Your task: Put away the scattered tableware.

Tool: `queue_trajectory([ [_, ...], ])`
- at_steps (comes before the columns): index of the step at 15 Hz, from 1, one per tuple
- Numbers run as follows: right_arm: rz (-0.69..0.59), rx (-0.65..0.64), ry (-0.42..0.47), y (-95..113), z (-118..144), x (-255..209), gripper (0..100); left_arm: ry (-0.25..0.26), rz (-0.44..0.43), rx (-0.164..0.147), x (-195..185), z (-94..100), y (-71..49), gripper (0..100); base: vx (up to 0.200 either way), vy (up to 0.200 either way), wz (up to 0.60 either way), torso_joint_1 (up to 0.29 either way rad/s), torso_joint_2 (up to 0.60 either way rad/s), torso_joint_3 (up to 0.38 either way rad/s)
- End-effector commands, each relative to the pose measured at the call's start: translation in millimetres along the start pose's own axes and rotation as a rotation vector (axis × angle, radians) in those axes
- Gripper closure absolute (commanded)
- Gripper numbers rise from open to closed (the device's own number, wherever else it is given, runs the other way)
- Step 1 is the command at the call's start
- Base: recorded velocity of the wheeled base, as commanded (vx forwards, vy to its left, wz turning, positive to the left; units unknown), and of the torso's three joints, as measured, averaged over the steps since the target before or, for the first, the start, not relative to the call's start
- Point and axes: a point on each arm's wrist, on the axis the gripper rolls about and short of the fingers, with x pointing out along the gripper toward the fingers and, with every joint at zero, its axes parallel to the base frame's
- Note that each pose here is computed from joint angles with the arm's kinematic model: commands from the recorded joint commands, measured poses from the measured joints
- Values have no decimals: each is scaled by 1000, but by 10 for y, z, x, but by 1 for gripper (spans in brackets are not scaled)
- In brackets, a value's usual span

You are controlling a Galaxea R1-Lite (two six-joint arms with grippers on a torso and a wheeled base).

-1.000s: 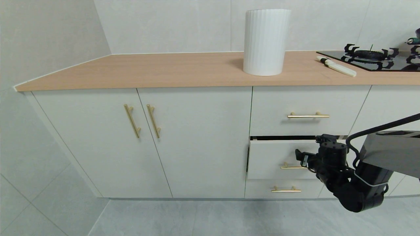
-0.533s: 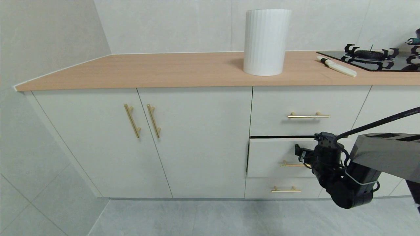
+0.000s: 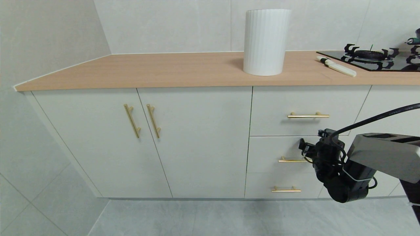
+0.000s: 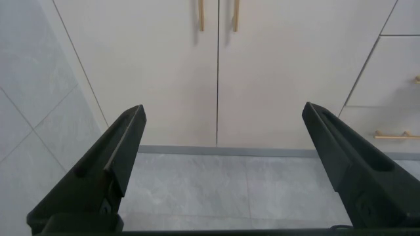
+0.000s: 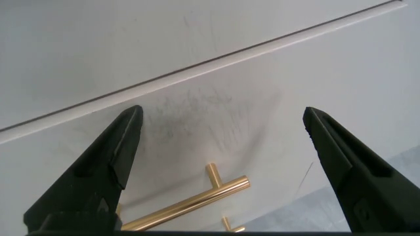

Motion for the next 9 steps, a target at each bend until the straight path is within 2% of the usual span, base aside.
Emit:
queue_trajectory([
  [1,-5,4,-6,-12,7,24,0,0,1,-1,0,0,0,0,0,0,0,0,0,0],
  [9,-30,12,-26,-27,32,77,0,0,1,-1,0,0,0,0,0,0,0,0,0,0],
])
